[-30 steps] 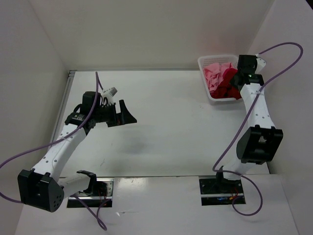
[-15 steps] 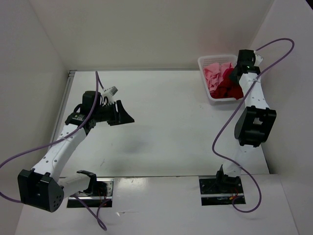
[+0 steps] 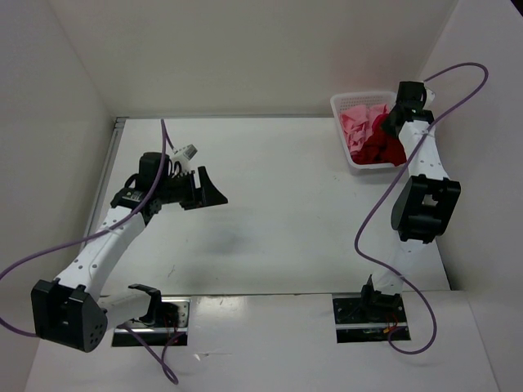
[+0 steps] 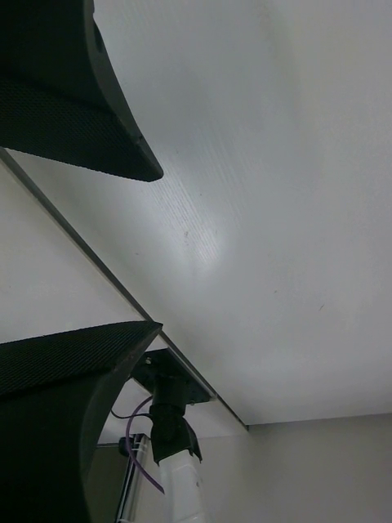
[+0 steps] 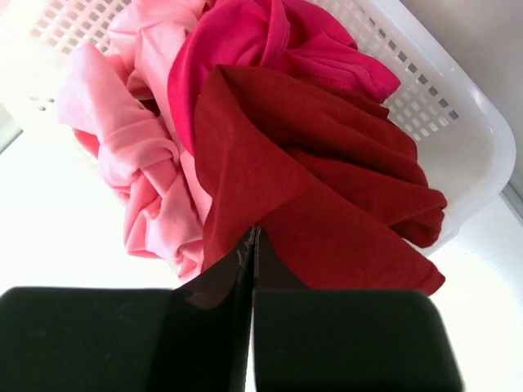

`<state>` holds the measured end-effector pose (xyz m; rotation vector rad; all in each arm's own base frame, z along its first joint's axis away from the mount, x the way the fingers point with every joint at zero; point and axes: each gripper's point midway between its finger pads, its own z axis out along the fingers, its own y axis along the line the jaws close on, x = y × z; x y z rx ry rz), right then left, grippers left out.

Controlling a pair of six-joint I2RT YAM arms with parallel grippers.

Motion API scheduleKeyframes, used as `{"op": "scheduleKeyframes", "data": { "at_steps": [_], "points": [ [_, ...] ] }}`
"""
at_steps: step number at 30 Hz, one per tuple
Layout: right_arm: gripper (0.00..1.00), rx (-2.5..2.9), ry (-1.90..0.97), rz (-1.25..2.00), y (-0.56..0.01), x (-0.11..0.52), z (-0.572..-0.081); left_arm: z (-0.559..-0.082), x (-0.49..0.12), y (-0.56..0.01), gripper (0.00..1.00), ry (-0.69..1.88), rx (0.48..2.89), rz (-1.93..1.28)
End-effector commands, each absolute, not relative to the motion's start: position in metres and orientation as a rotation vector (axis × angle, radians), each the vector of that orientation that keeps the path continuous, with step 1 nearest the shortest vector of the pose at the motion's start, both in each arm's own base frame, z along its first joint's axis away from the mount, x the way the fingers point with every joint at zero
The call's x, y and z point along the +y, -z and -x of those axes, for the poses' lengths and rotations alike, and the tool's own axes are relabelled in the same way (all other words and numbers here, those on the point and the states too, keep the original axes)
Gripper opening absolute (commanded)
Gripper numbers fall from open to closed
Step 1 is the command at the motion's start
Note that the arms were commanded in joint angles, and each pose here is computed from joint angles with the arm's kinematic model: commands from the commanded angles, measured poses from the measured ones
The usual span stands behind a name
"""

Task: Fold and stack the t-shirts
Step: Grab crumpled tshirt from bin with the right arm, then move the tshirt to the center of the board

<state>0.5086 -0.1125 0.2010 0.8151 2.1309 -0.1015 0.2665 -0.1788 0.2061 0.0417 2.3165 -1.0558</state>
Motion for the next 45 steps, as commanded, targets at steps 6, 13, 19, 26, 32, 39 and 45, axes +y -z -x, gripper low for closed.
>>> {"op": "scheduleKeyframes", "data": {
  "at_steps": [6, 13, 19, 26, 32, 39, 45],
  "points": [
    [0.60, 1.979, 0.070, -0.750, -0.257, -0.110, -0.507, -0.271, -0.171, -0.212, 0.84, 1.054, 2.260, 0.004],
    [0.56, 2.094, 0.110, -0.781, -0.211, -0.114, -0.518, -0.273, -0.172, -0.214, 0.85, 1.054, 2.251, 0.000],
    [0.17, 2.117, 0.091, -0.810, -0.199, -0.113, -0.526, -0.276, -0.171, -0.212, 0.85, 1.044, 2.251, 0.005],
    [0.01, 1.868, 0.014, -0.803, -0.304, -0.107, -0.500, -0.283, -0.172, -0.211, 0.83, 1.044, 2.250, 0.005],
    [0.01, 1.624, -0.152, -0.639, -0.446, -0.047, -0.449, -0.301, -0.177, -0.229, 0.82, 1.063, 2.223, 0.029],
    [0.01, 1.361, -0.673, -0.244, -0.602, 0.094, -0.365, -0.325, -0.172, -0.240, 0.82, 1.057, 2.203, 0.155],
    [0.01, 1.122, -1.115, 0.086, -0.702, 0.161, -0.288, -0.339, -0.138, -0.241, 0.82, 1.047, 2.166, 0.349]
  ]
}}
